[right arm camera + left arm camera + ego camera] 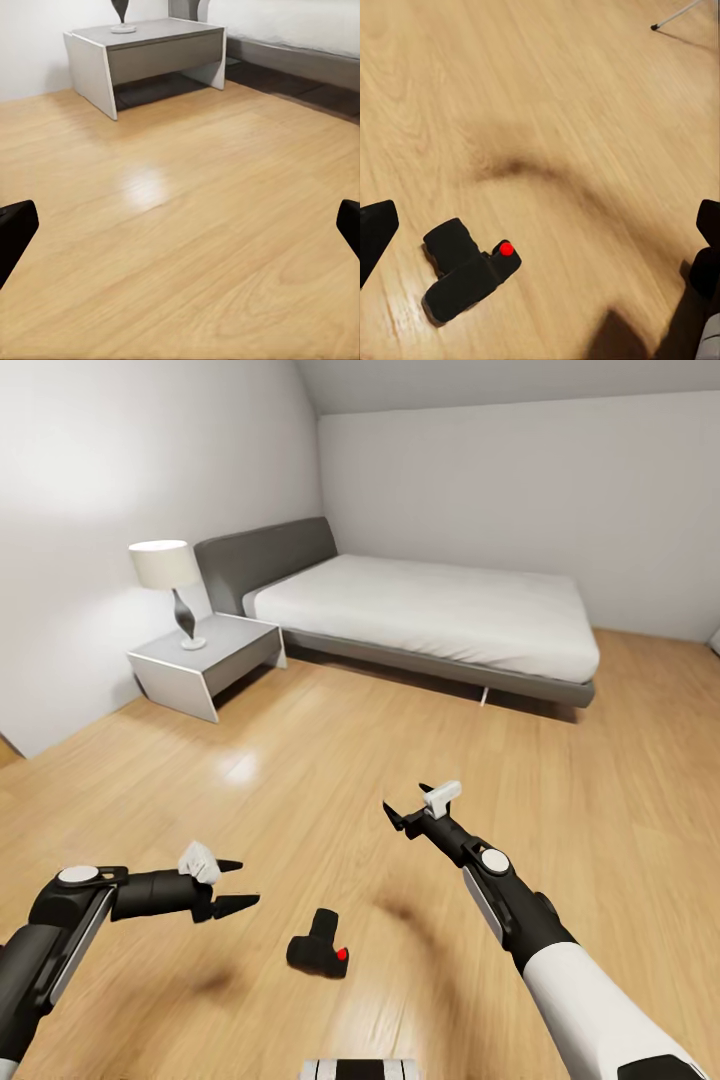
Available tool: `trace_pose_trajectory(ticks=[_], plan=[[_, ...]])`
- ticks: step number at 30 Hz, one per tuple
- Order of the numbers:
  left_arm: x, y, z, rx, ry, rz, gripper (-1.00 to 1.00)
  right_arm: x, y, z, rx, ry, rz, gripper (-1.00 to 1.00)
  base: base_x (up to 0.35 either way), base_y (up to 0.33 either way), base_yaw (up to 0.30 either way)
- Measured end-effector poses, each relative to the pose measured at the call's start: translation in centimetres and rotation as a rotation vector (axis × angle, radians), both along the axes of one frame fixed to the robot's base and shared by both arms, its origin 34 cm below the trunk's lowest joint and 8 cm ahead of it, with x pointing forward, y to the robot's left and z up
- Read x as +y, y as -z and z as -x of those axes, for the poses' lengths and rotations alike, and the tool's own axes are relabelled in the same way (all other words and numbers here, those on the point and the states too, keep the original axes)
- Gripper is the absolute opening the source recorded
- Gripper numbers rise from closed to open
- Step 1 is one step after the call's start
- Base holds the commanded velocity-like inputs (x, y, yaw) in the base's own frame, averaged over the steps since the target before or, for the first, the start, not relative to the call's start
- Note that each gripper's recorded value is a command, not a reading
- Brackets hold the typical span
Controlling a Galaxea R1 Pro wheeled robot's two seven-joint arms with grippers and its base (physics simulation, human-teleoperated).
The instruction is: Attach the digital camera to the camera tripod in the bedroom.
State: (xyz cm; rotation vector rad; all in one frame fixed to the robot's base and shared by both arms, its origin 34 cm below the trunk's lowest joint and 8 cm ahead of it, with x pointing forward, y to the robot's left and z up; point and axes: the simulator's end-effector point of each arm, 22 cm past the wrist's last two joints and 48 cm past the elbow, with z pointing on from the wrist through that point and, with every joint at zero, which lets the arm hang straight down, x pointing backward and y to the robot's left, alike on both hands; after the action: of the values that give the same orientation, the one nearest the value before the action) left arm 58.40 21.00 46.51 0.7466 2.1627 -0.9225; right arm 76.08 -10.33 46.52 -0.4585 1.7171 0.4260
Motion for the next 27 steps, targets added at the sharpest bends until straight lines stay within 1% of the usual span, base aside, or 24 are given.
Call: trace_pose_trajectory(ticks=[3, 7, 11, 18, 21, 23, 27], plan=[[-0.7, 0.5, 0.2, -0.039, 0.042, -0.003, 1.0, 0.0, 0.9, 0.0, 0.012, 0.0, 0.0, 1.0, 0.0, 0.0, 0.0], [-1.5, 1.3, 0.5, -0.06, 0.081, -0.005, 1.0, 0.0, 2.0, 0.1, 0.029, 0.0, 0.0, 1.0, 0.0, 0.0, 0.0], [-1.9, 2.1, 0.7, -0.061, 0.099, -0.004, 1.0, -0.1, 3.2, 0.2, 0.045, 0.003, 0.001, 1.0, 0.0, 0.0, 0.0], [-2.1, 3.6, 0.9, -0.043, 0.11, -0.004, 1.0, -0.4, 5.2, 0.2, 0.072, 0.019, 0.004, 1.0, 0.0, 0.0, 0.0], [-1.8, 4.2, 0.7, -0.037, 0.099, -0.005, 1.0, -0.5, 6.1, 0.3, 0.084, 0.024, 0.006, 1.0, 0.0, 0.0, 0.0], [-1.2, 4.4, 0.4, -0.036, 0.079, -0.006, 1.0, -0.5, 6.6, 0.3, 0.092, 0.025, 0.006, 1.0, 0.0, 0.0, 0.0], [1.8, 4.2, -1.5, -0.052, -0.015, -0.008, 1.0, -0.5, 7.8, 0.5, 0.109, 0.026, 0.007, 1.0, 0.0, 0.0, 0.0]])
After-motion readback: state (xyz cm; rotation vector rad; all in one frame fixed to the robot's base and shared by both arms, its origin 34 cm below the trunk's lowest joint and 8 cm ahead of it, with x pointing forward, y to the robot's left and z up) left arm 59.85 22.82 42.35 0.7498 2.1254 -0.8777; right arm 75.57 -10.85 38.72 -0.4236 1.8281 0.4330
